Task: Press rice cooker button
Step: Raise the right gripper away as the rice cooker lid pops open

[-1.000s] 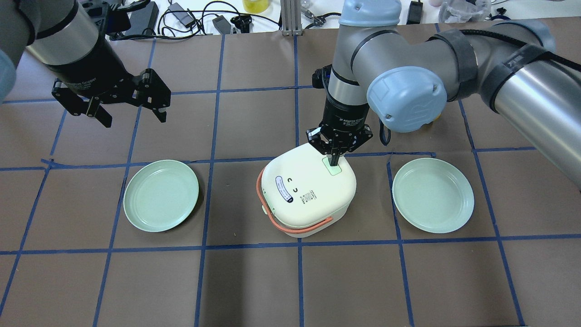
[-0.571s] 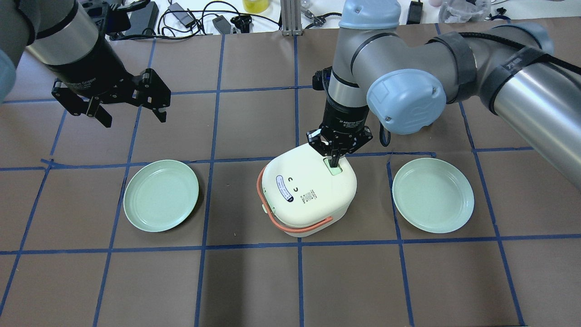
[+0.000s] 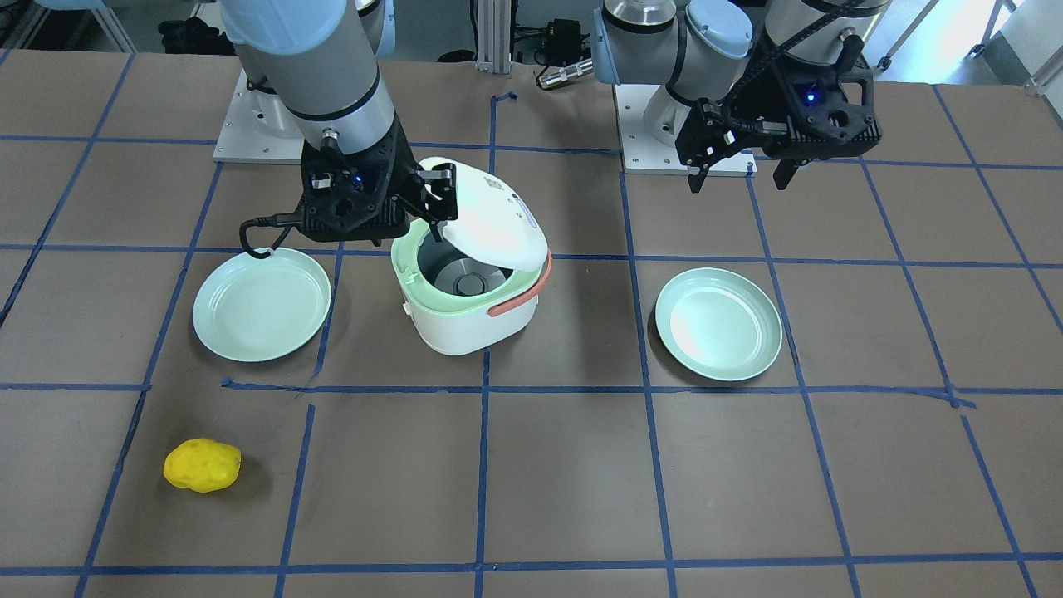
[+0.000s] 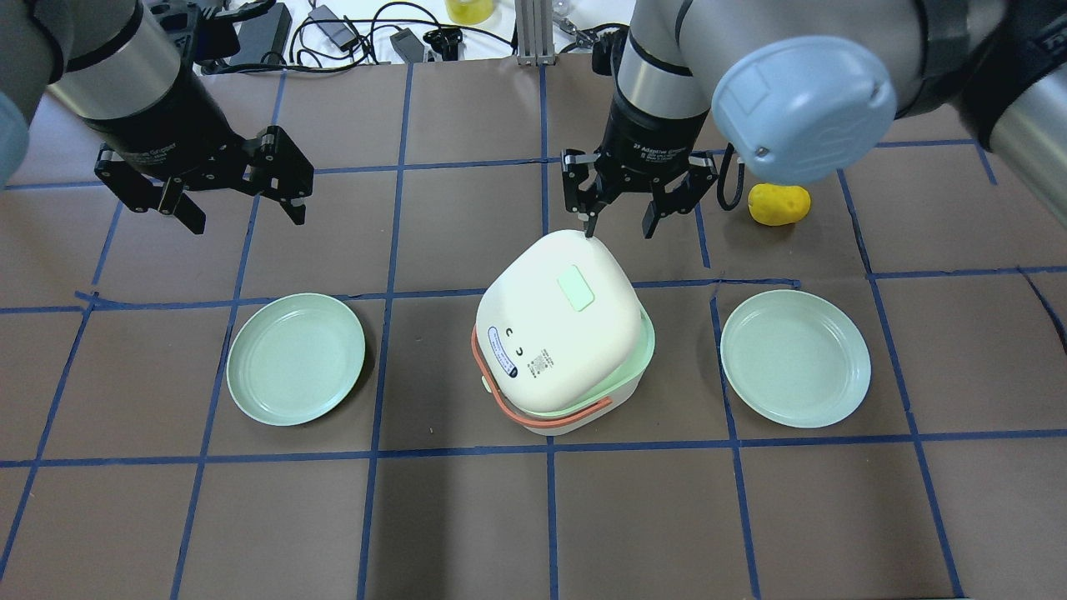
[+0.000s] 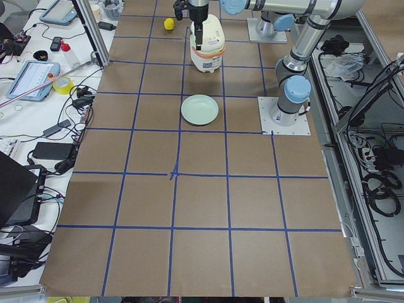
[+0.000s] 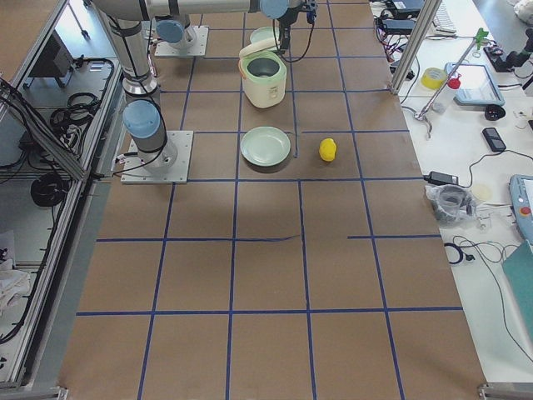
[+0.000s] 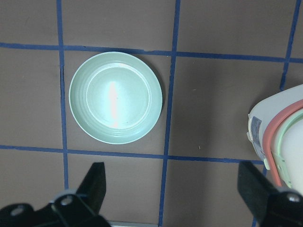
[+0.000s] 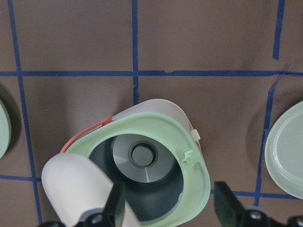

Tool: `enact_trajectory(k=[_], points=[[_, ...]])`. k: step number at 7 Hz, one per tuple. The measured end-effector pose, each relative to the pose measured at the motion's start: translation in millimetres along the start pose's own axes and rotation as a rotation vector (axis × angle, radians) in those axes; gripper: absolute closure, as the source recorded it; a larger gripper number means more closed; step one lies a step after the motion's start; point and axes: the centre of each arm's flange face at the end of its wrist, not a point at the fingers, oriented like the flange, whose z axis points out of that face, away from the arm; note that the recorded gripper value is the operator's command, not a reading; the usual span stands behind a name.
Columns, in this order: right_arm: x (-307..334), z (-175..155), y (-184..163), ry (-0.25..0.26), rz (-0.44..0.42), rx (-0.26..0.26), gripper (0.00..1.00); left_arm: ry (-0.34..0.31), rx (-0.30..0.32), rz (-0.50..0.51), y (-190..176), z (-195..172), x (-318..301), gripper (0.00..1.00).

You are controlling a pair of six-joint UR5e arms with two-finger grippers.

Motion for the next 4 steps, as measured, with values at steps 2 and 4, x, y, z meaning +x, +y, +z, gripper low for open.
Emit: enact_trajectory(k=[2,4], points=[[31.3,-25.7,-16.6,0.064,0.029,0.058,0.00,0.000,0.000,0.000,0.0,0.0,0.0,0.00],[63.8,-34.2,-28.7,0.109,0.014,0.075,0.00,0.000,0.000,0.000,0.0,0.0,0.0,0.00]])
